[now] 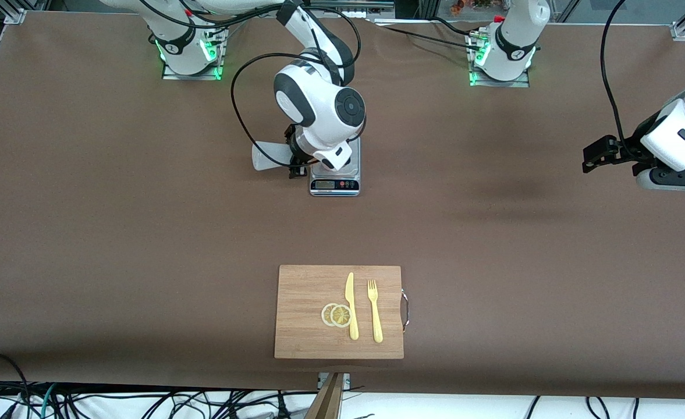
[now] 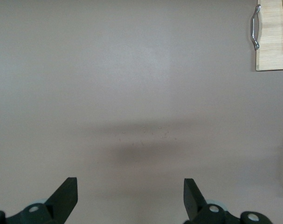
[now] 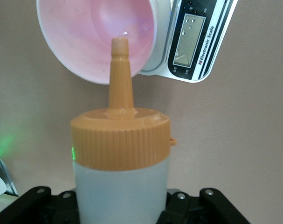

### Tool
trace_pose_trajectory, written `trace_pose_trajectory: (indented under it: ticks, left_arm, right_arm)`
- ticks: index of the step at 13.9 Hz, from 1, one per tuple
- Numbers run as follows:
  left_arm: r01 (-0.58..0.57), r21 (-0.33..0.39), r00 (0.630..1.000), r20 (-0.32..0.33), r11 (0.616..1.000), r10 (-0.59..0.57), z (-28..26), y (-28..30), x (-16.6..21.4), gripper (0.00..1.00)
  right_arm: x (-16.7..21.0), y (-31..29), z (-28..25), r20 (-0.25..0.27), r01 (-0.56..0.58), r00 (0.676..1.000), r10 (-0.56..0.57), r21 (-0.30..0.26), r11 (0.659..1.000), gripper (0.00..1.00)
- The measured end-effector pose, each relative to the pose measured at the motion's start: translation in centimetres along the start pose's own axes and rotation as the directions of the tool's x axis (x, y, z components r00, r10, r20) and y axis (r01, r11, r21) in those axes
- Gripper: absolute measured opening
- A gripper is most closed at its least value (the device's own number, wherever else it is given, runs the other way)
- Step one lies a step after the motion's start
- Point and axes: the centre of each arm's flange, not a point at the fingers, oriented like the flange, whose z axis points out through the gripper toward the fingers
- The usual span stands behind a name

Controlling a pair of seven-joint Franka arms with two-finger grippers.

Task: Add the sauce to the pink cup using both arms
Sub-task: 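Tilt the bottle nozzle into the pink cup with the right gripper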

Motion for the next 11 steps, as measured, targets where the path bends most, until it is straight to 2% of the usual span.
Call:
trace_pose_trajectory:
  ticks: [5, 11]
  left_arm:
    - [0.0, 0.0, 1.0, 0.0, 1.0, 0.0, 0.0, 0.0, 0.0, 1.0]
    - [-0.002, 0.0, 1.0, 0.003, 1.0, 0.002, 0.2, 0.1, 0.2, 1.0]
  right_arm:
    - [-0.1, 0.0, 0.0, 0.016, 0.002, 1.0, -0.001, -0.009, 1.0, 0.21]
    - [0.5, -1.0, 0.0, 0.051, 0.017, 0.999, -0.017, 0.011, 1.0, 0.21]
